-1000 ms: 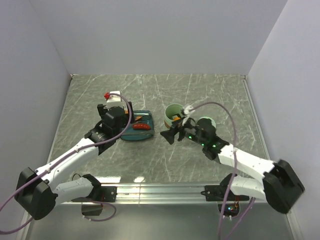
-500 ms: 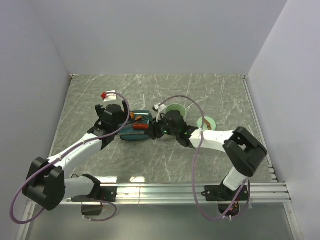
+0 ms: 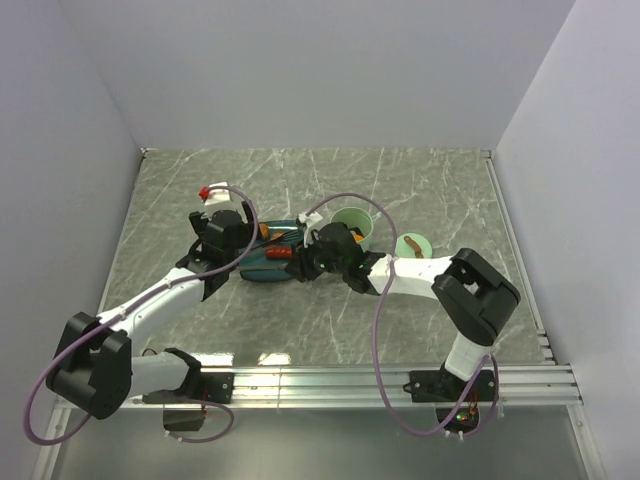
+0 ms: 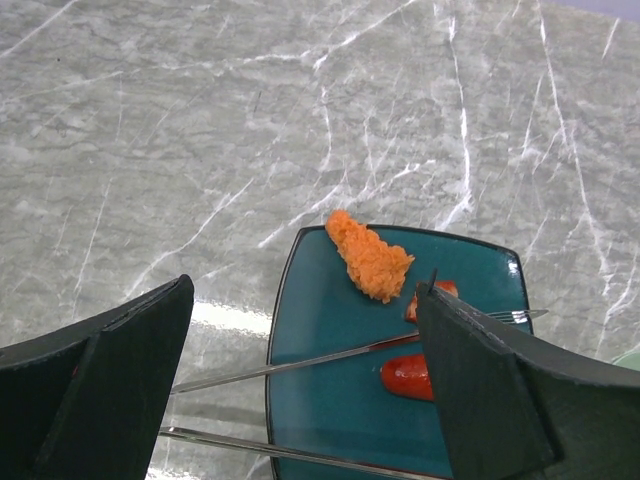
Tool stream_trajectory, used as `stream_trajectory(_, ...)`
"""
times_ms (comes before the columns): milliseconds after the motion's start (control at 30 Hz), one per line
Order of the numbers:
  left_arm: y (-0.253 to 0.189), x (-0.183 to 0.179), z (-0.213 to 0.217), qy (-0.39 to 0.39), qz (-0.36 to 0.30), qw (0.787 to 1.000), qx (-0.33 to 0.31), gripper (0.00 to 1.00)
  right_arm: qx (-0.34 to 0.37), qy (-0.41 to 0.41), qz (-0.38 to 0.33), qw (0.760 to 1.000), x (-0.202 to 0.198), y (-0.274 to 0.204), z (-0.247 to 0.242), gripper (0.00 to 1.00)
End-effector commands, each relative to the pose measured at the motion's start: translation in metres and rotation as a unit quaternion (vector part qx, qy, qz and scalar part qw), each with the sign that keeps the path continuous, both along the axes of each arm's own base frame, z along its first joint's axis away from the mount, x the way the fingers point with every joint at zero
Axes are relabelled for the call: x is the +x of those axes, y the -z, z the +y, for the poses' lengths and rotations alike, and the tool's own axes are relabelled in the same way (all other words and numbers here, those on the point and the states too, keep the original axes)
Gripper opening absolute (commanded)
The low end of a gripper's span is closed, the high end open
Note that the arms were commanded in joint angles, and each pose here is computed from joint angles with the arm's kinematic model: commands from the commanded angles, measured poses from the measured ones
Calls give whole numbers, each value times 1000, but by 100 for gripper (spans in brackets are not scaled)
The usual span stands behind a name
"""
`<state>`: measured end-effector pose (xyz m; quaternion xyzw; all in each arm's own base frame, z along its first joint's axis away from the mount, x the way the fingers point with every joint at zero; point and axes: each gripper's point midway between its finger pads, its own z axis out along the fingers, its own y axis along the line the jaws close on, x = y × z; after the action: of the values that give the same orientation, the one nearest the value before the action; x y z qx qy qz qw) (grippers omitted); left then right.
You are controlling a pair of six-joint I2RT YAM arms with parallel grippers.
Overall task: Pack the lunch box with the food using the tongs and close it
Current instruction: Grab the clamp with the left arm
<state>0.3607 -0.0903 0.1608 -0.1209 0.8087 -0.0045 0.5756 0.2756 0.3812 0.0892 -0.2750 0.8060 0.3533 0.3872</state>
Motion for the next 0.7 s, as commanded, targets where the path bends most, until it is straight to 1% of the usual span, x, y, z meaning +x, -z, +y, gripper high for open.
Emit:
stream_trajectory(0,-3,7,-3,1,-12,1000,-11,99,9,2,-16,1000,2,-14,5,41)
stream_trajectory(200,0,9,-5,2,-5,1000,-8,100,-7,-7,10,1000,-1,1,14,40)
stream_trajectory(433,10,7,-14,29,4,999,-18,100,-33,43,2,999,19,7,9,40)
stream_trajectory(467,10,6,-16,34,2,999,-22,99,-43,61,-1,997,26,11,5,40)
stream_trajectory(667,6,-1,-22,58,-9,998,-39,99,-68,102,-9,992,47,19,4,41)
